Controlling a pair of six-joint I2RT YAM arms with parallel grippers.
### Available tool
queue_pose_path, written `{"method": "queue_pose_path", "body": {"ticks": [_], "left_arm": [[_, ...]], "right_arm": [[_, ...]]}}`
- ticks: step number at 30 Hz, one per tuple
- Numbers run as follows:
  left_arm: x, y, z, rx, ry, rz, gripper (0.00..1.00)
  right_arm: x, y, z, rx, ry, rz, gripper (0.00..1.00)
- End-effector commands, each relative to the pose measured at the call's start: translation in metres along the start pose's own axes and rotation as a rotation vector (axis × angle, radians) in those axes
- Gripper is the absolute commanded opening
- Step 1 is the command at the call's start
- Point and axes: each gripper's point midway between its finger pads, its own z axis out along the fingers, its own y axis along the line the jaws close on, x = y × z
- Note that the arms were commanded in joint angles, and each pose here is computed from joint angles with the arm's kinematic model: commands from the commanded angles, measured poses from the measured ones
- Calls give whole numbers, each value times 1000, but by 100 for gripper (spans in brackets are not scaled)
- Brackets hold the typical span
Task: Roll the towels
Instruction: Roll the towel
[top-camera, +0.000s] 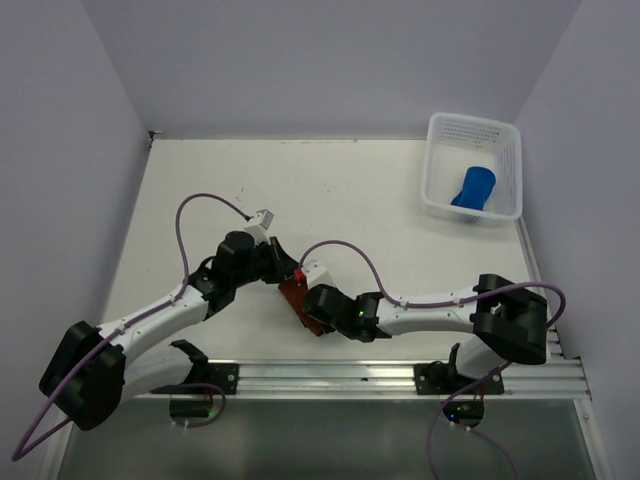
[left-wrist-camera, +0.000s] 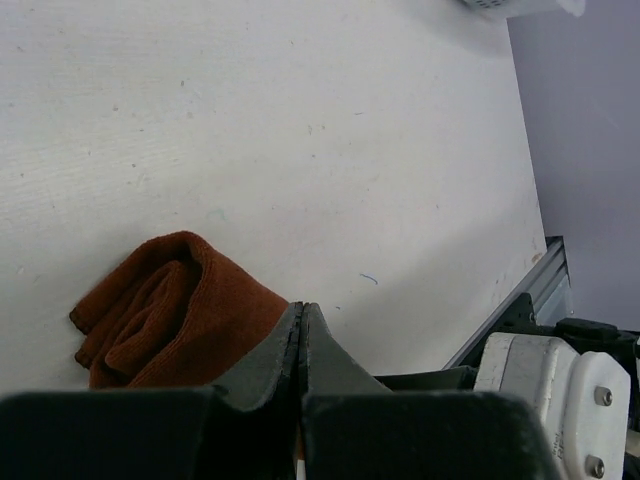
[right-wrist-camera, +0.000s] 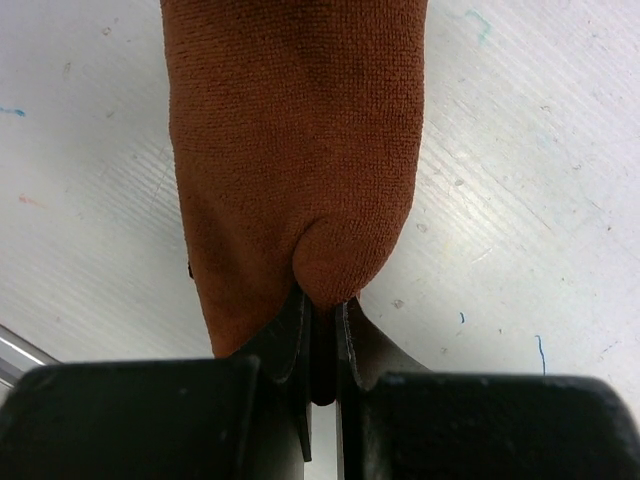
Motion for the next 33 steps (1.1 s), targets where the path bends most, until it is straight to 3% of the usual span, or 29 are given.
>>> {"method": "queue_pose_path", "body": {"ticks": [1,11,15,16,25,26,33], "left_arm": [[-11,-19,4,73,-11,69,0],[40,44,19,-97,101,13,0],[57,58,19,-122,131,-11,0],[58,60,19,-125,130,-13,0],[64,67,16,-142,133,-13,0],[63,67,16,-141,132,-11,0],[61,64,17,-135,130,-9,0]], "right_arm": [[-2,-4,-1,43,3,-36,0],[-4,1,-5,20,-4,-11,0],[-12,3,-10,3,-23,10,24],[-15,1,-11,5,-29,16,37],[-51,12,-28,-196,-107,84,76],[-53,16,-29,-223,-110,83,86],[-49,28,-11,-283,-78,80,91]]}}
